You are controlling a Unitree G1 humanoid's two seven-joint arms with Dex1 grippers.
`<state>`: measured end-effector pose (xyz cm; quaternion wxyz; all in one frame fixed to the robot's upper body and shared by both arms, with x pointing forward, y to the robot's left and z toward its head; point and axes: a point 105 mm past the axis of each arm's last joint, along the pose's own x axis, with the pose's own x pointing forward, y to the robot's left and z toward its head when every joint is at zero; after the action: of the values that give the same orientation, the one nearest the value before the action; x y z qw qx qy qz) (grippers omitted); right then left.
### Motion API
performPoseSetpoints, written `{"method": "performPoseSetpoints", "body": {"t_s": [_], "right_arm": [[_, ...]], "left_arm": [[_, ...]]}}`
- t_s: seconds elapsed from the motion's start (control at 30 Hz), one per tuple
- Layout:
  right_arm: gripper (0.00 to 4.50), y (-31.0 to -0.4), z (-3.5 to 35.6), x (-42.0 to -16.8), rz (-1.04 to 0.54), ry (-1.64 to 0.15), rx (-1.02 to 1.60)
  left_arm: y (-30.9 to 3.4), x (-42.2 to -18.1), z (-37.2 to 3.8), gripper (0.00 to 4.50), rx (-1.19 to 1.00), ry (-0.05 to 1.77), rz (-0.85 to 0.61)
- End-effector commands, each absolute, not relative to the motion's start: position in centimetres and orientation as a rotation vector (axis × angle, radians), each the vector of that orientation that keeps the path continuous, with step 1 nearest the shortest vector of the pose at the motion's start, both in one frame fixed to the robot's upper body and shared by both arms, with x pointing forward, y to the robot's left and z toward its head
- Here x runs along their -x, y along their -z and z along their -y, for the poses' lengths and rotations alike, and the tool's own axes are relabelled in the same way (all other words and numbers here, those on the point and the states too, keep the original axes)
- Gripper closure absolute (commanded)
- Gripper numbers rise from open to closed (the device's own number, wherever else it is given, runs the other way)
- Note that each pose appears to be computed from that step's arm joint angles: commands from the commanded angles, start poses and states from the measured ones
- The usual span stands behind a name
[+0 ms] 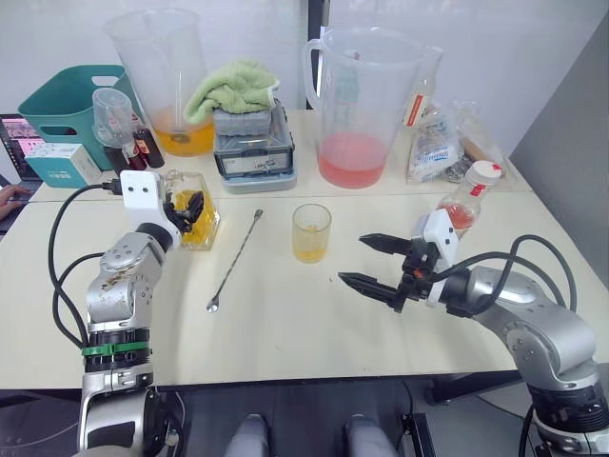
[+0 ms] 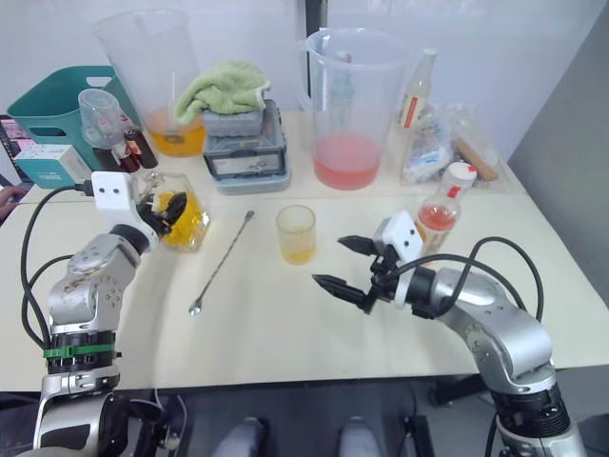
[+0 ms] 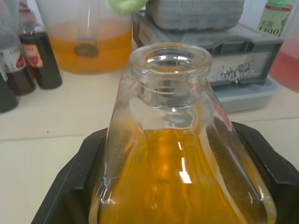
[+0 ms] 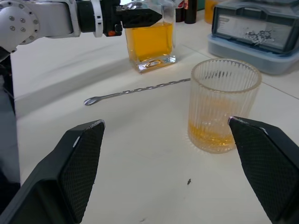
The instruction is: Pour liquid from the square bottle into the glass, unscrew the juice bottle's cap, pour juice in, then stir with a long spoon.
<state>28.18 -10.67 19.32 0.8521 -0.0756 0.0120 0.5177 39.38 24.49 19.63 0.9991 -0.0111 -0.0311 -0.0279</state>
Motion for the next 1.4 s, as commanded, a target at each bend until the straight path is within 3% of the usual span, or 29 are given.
{"method": "performPoseSetpoints", "body": {"t_s": [0.03,0.37,0.53,0.6,0.67,0.83,1.1,1.4], "right_arm": [[0.00,-20.7,10.7,-27.9,0.025,-1.137,0.197],[0.00,-20.7,10.8,-28.2,0.031,-1.122,0.205],[0.00,-20.7,11.0,-28.1,0.033,-1.102,0.200],[0.00,-20.7,11.1,-28.1,0.031,-1.097,0.198],[0.00,-20.6,11.1,-28.2,0.029,-1.091,0.195],[0.00,-20.5,11.1,-28.3,0.026,-1.079,0.187],[0.00,-20.6,11.8,-28.2,0.031,-1.024,0.156],[0.00,-19.7,18.0,-29.4,-0.006,-0.765,0.152]], "left_arm": [[-22.1,-38.9,-24.9,1.68,0.010,0.020,0.135],[-18.1,-39.7,-25.8,1.68,0.084,-0.051,-0.015],[-18.1,-39.4,-26.0,1.68,0.109,-0.054,0.004],[-18.8,-39.3,-25.9,0.64,0.112,-0.044,0.036],[-19.6,-39.2,-25.7,0.02,0.111,-0.029,0.069],[-21.1,-38.9,-25.4,0.02,0.128,0.002,0.126],[-22.5,-35.8,-25.3,0.02,0.059,0.041,0.180],[-23.5,-31.1,-27.2,0.02,0.037,0.119,0.188]]}}
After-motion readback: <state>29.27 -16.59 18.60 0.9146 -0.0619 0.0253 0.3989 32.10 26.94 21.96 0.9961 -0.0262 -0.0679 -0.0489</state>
